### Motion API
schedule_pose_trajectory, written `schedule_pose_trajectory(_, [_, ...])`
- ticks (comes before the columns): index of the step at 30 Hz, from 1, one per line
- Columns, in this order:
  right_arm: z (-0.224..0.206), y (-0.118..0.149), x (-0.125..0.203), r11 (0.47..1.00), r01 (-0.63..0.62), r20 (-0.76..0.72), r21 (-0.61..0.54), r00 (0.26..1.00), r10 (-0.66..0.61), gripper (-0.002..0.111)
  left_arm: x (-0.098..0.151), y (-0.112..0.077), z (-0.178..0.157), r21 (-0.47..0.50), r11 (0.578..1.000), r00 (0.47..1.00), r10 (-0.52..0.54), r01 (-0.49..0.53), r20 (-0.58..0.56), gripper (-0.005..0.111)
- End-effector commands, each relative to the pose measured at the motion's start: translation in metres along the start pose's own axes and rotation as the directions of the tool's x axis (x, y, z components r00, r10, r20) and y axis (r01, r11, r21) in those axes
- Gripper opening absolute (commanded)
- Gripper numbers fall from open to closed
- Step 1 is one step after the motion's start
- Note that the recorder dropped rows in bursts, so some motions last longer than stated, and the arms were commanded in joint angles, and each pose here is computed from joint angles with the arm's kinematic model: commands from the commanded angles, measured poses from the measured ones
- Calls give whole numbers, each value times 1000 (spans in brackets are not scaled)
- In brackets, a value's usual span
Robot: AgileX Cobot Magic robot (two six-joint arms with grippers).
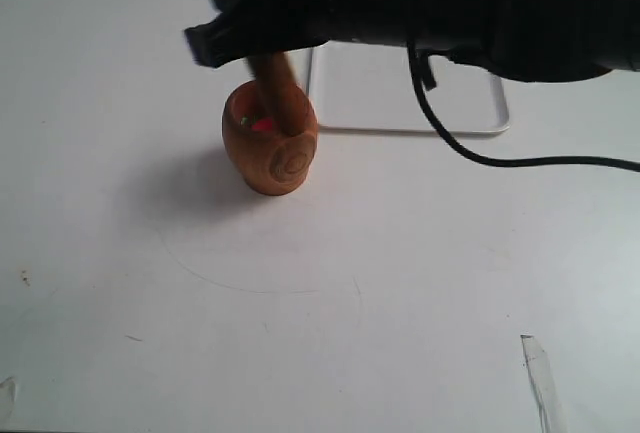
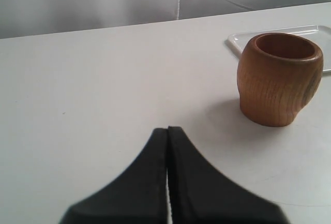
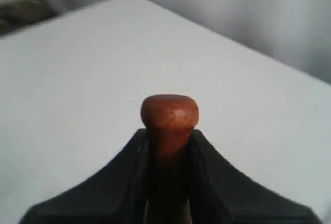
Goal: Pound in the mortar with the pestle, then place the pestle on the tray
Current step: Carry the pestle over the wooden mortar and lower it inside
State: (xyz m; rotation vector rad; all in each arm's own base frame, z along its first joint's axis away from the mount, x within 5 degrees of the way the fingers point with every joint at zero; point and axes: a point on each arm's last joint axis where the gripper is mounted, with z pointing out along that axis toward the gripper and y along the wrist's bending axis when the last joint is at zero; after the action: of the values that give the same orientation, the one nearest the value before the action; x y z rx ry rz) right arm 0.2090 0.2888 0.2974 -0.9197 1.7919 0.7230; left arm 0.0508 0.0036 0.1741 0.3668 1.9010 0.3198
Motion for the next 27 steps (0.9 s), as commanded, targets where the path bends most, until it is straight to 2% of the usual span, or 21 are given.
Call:
schedule_pose_trajectory(1, [-7, 20, -2, 965, -156, -45, -213, 988, 150, 0, 0, -1, 0, 8, 1000, 1000, -12, 12, 7, 0])
schedule_pose_trajectory(5, [-16, 6, 11, 944, -299, -236, -138, 936, 262, 0, 0, -1, 0, 8, 1000, 1000, -12, 12, 7, 0])
schedule_pose_trajectory(7, [-21, 1, 14, 959, -270, -283, -89, 930, 235, 0, 0, -1, 0, 8, 1000, 1000, -12, 12, 7, 0])
schedule_pose_trajectory(8, [-24, -3, 13, 976, -211, -281, -59, 941, 187, 0, 0, -1, 0, 8, 1000, 1000, -12, 12, 7, 0])
schedule_pose_trajectory(10, [-29, -11, 7, 996, -87, -228, 2, 970, 85, 0, 0, -1, 0, 8, 1000, 1000, -12, 12, 7, 0])
schedule_pose_trajectory(13, [-31, -21, -12, 994, 32, -46, 101, 999, -27, 0, 0, -1, 0, 8, 1000, 1000, -12, 12, 7, 0])
schedule_pose_trajectory(16, [-31, -31, -25, 975, 49, 162, 216, 983, -85, 0, 0, -1, 0, 8, 1000, 1000, -12, 12, 7, 0])
schedule_pose_trajectory(19, [-31, -35, -27, 957, 3, 337, 289, 936, -105, 0, 0, -1, 0, 8, 1000, 1000, -12, 12, 7, 0])
schedule_pose_trajectory(21, [-28, -31, -21, 962, 37, 399, 272, 905, -148, 0, 0, -1, 0, 8, 1000, 1000, -12, 12, 7, 0])
schedule_pose_trajectory(24, [-15, -19, -5, 981, 127, 482, 146, 857, -183, 0, 0, -1, 0, 8, 1000, 1000, -12, 12, 7, 0])
schedule_pose_trajectory(27, [2, -15, 9, 991, 124, 549, 56, 825, -134, 0, 0, -1, 0, 8, 1000, 1000, -12, 12, 7, 0])
